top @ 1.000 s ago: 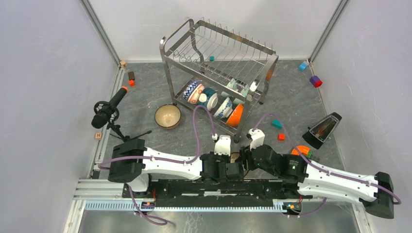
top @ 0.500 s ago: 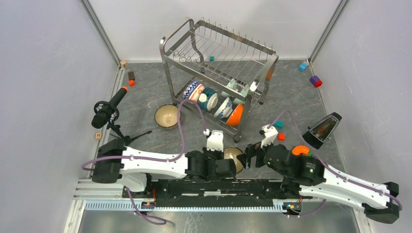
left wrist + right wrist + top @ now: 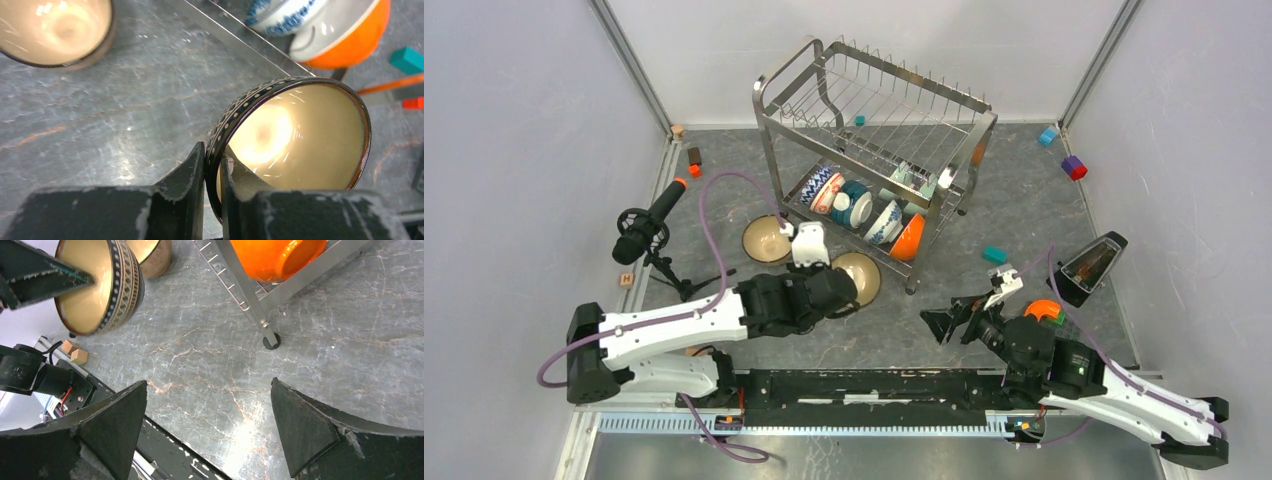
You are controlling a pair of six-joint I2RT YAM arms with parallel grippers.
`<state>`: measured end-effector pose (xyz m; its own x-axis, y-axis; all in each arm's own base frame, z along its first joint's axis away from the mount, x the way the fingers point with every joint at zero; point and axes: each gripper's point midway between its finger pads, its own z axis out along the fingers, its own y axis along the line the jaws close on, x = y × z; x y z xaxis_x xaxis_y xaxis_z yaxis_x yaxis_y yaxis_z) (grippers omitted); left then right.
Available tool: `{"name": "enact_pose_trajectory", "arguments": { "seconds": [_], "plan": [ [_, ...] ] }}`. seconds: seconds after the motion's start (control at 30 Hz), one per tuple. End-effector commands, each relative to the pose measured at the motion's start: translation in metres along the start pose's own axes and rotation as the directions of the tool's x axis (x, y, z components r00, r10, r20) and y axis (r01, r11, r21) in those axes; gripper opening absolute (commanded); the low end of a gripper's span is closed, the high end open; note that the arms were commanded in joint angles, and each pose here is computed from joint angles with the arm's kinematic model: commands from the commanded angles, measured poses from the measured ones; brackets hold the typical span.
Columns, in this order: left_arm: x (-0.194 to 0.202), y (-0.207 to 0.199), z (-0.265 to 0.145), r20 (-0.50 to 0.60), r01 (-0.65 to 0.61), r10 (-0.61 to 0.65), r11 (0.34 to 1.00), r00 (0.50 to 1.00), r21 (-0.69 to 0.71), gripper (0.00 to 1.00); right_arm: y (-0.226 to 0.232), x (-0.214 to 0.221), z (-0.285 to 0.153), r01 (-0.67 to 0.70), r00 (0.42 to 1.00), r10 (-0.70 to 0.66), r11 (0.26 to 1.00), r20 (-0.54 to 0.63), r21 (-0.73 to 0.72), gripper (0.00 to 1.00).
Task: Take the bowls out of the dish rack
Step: Place the bowl with the bowl.
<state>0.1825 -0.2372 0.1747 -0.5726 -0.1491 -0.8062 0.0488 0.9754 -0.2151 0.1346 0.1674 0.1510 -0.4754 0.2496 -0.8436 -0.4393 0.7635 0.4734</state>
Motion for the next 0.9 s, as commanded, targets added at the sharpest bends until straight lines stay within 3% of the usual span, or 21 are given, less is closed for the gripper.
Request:
{"name": "enact_pose_trajectory", "arguments": {
  "seconds": [0.0,0.33,0.87],
  "plan": [
    [-0.041,0.016,-0.002,0.079,0.053,-0.052,0.999,0.995,-0.005,0.02,0.013,-0.003,0.009,0.014,0.998,-0.010,0.997,0.056,-0.075,0.98],
    [-0.080,0.047,0.004,0.112,0.122,-0.115,0.991,0.987,-0.054,0.02,0.015,0.038,0.027,0.068,0.996,-0.074,0.993,-0.057,-0.101,0.98],
    [-0.115,0.102,0.028,0.122,0.361,-0.345,0.921,0.930,-0.148,0.02,0.002,0.070,0.033,0.125,0.979,-0.135,0.989,-0.155,-0.077,0.98]
  ]
}}
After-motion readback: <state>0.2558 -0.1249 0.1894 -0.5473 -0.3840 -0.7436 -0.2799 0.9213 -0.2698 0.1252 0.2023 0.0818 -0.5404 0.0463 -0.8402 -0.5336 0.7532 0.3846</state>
